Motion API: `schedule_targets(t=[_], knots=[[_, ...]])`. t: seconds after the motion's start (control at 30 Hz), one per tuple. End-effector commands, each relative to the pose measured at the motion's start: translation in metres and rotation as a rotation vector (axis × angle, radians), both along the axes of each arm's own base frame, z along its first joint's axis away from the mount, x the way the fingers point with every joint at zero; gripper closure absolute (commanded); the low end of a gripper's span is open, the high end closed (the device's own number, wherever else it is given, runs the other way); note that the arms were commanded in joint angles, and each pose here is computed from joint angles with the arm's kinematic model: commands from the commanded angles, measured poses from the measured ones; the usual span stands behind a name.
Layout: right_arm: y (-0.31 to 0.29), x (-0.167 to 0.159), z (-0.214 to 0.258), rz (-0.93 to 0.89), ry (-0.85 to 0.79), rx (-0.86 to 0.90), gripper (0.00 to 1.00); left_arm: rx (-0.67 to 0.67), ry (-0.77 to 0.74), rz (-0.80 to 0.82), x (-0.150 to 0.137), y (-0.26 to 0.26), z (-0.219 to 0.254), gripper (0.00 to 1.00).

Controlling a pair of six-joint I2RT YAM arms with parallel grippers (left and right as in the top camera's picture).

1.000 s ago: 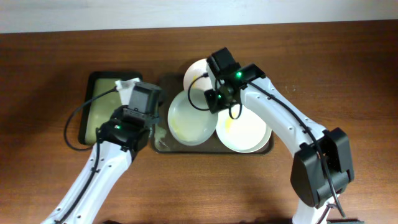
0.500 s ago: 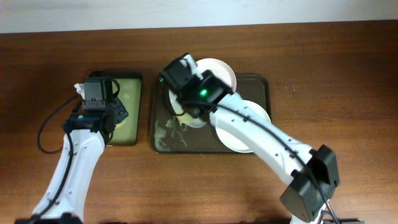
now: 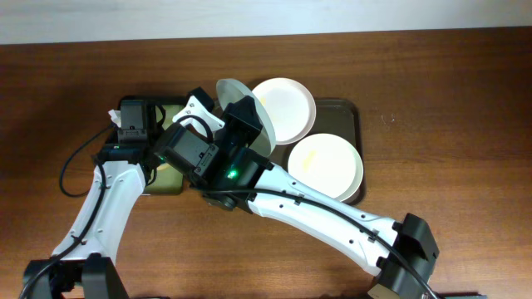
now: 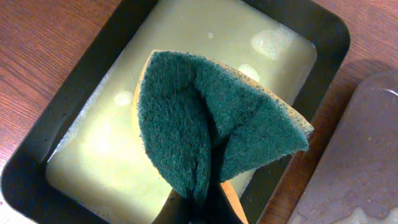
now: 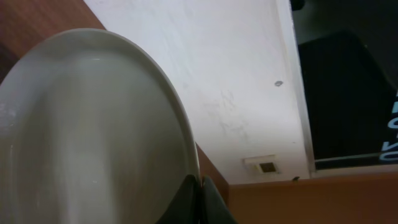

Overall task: Clean dirty plates on tray and stack at the side
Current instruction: 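Lift the white plate with the right gripper and place it right of the tray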

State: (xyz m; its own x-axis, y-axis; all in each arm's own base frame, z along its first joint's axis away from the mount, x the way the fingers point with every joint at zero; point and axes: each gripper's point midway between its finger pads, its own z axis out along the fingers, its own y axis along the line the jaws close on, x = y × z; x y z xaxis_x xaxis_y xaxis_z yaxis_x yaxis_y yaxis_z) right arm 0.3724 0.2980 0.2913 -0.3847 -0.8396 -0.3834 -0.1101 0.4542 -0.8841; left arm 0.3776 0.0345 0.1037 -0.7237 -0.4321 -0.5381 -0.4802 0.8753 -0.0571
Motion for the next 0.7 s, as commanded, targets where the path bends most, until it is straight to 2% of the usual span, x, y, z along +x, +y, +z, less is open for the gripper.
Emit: schedule_targets(t=[0.0, 0.13, 0.23, 0.3, 0.33, 0.4, 0.47, 0.53, 0.67], knots=[[-0.01, -0.003, 0.027, -0.033, -0.06, 0.013, 0.96, 0.004, 0.011, -0.008, -0.001, 0.001, -0.003, 1.0], [-0.008, 0.0, 0.022, -0.028, -0.05, 0.066, 0.96, 0.004, 0.012, -0.008, -0.001, 0.001, -0.003, 1.0], [-0.013, 0.014, -0.012, -0.023, 0.09, 0.277, 0.96, 0.007, 0.019, -0.007, -0.003, 0.002, -0.004, 1.0], [-0.012, 0.015, -0.055, 0.013, 0.345, 0.454, 0.96, 0.007, 0.023, -0.007, -0.004, 0.002, -0.004, 1.0], [-0.005, 0.008, -0.08, 0.071, 0.55, 0.564, 0.96, 0.007, 0.026, -0.007, -0.004, 0.002, -0.004, 1.0], [-0.004, 0.0, -0.099, 0.126, 0.805, 0.754, 0.96, 0.007, 0.026, -0.007, -0.004, 0.002, -0.005, 1.0], [-0.021, 0.008, -0.099, 0.125, 0.919, 0.909, 0.96, 0.006, 0.028, -0.007, -0.005, 0.002, -0.005, 1.0], [-0.058, 0.027, -0.095, 0.08, 0.959, 1.057, 0.96, 0.006, 0.038, -0.007, -0.007, 0.002, -0.006, 1.0], [-0.128, 0.048, -0.094, -0.054, 0.956, 1.206, 0.96, 0.007, 0.038, -0.007, -0.007, 0.002, -0.006, 1.0]])
